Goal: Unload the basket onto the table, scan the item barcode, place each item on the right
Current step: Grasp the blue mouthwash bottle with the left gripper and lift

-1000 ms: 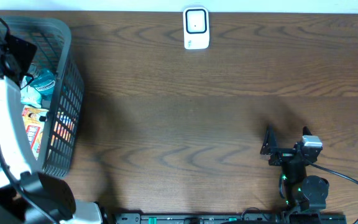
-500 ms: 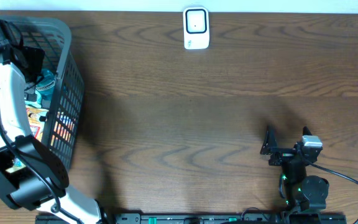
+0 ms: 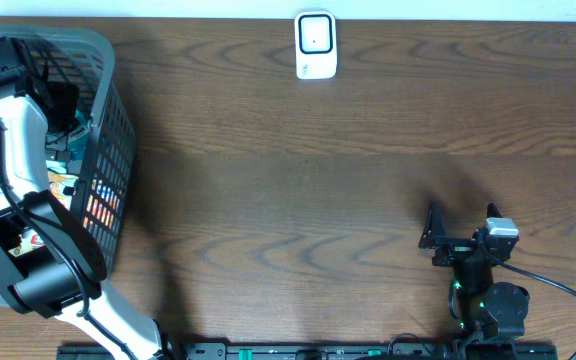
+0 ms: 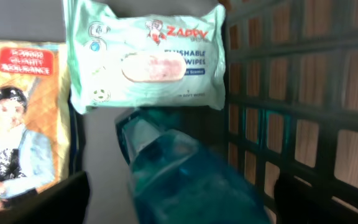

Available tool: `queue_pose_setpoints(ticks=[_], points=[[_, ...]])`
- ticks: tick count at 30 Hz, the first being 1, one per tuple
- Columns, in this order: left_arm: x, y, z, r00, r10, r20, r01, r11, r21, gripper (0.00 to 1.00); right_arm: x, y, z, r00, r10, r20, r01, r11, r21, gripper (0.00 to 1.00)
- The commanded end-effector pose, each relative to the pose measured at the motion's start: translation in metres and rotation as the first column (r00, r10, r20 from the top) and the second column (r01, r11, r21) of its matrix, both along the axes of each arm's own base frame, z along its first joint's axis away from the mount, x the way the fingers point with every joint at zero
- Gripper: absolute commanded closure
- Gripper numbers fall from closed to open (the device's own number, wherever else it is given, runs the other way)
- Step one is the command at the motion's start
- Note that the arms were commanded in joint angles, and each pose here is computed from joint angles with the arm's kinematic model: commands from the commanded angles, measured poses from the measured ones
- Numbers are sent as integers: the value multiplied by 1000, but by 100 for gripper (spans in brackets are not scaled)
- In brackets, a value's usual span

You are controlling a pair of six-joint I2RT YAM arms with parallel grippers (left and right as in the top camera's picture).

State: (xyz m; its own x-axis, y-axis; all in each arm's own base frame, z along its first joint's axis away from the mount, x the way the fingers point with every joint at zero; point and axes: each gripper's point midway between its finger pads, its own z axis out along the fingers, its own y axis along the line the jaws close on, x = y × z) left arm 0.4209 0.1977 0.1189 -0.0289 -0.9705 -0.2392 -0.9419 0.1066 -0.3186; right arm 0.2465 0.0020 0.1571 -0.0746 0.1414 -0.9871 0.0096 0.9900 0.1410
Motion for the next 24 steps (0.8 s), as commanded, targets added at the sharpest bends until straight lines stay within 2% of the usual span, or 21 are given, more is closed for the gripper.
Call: queue_pose_setpoints(ticks=[1, 5, 8, 15, 24], points=[[-1, -6, -18, 999, -9, -39, 7, 999, -51, 21, 0, -2, 0, 1000, -11, 2, 11, 1000, -15, 1], [-2, -8, -19, 999, -13, -47, 10, 998, -58, 41, 0, -2, 0, 1000, -11, 2, 11, 1000, -15, 1], [-6, -10, -19, 998, -23, -61, 19, 998, -60, 60, 0, -2, 0, 1000, -12, 2, 12, 1000, -15, 1], [3, -5, 12, 989, -148, -16, 149, 989, 23, 64, 0, -2, 0, 1000, -11, 2, 11, 1000, -15, 1], [-8, -8, 117, 970, -155, 185, 126, 979, 157, 65, 0, -2, 0, 1000, -11, 2, 11, 1000, -15, 1]])
